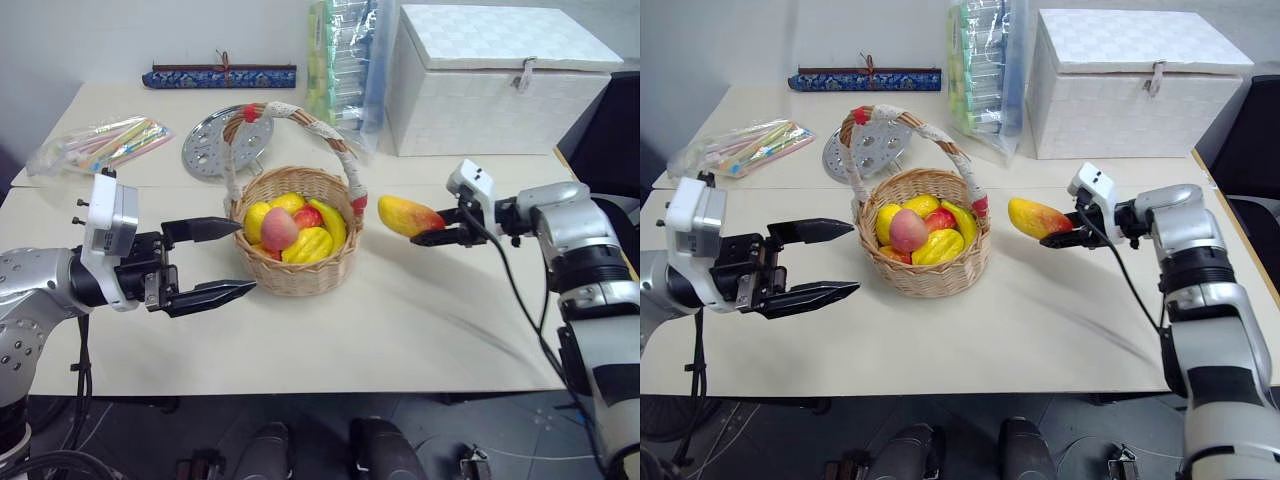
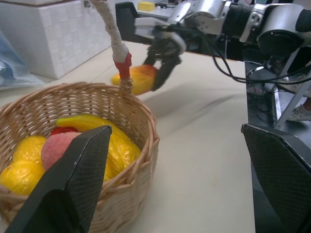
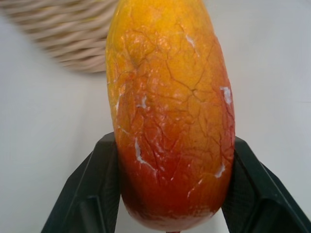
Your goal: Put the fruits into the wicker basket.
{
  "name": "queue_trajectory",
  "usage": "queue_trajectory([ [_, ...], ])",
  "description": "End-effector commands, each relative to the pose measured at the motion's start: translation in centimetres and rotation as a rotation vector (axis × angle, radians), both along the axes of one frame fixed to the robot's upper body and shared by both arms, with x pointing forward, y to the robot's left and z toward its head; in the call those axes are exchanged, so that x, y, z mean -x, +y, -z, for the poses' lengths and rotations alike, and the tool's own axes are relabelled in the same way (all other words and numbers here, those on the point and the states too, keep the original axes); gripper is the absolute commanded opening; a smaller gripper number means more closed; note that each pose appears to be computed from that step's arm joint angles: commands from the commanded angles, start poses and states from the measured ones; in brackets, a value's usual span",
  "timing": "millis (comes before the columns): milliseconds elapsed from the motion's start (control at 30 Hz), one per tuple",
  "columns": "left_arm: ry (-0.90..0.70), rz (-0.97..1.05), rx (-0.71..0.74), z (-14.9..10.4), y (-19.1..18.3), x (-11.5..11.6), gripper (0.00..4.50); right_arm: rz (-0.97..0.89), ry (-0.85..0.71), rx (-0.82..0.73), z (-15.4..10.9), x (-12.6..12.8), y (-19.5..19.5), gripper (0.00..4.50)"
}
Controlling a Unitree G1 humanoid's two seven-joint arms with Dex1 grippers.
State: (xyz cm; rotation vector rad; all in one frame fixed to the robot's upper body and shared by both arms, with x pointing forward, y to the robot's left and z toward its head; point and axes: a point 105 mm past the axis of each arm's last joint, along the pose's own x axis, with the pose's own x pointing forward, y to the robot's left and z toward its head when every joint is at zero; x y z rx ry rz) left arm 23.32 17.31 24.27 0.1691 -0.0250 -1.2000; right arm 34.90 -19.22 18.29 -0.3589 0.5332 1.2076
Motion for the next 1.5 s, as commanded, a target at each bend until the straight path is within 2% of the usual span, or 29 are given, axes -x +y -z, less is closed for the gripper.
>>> queue_trajectory([
  [33,-0.039,-0.037,-0.011,-0.5,0.9,0.5,4.5,-0.227,0.124,-0.031,-1.6,5.8,2.7,2.21],
  [100,-0.031,-0.052,-0.003,-0.3,1.2,0.6,4.5,-0.298,0.179,-0.08,-2.0,8.0,4.3,2.21],
  [200,-0.019,-0.082,0.036,-0.3,1.8,0.5,4.5,-0.331,0.143,-0.205,-3.4,8.6,7.6,2.21],
  [300,-0.014,-0.111,0.041,0.0,2.5,0.4,4.5,-0.217,0.05,-0.339,-5.5,6.5,10.9,2.21],
  [367,-0.009,-0.12,0.039,0.1,2.6,0.4,4.5,-0.117,0.047,-0.412,-6.4,5.1,12.3,2.21],
  [533,-0.002,-0.134,0.041,0.5,2.6,0.5,4.5,0.004,0.032,-0.346,-4.7,4.3,14.1,2.21],
  [767,0.01,-0.15,0.055,1.0,2.4,0.8,4.5,-0.06,0.052,-0.388,-5.1,6.1,14.8,4.47],
  [833,0.012,-0.151,0.055,1.1,2.4,0.8,4.5,-0.06,0.032,-0.383,-4.9,6.1,14.2,4.47],
  [967,0.013,-0.149,0.054,1.1,2.4,0.8,4.5,-0.157,0.065,-0.418,-4.7,8.1,12.2,4.47],
  [1100,0.01,-0.144,0.053,1.0,2.4,0.7,4.5,-0.141,0.085,-0.392,-3.5,8.1,9.7,4.47],
  [1200,0.006,-0.138,0.054,0.8,2.4,0.6,4.5,-0.058,-0.069,-0.364,-3.7,5.7,8.1,4.47],
  [1300,0.005,-0.133,0.054,0.6,2.4,0.5,4.5,-0.003,-0.199,-0.387,-5.1,3.2,7.5,4.47],
  [1500,0.012,-0.125,0.047,0.9,2.2,0.2,4.5,-0.099,-0.316,-0.421,-6.2,1.7,10.0,4.47],
])
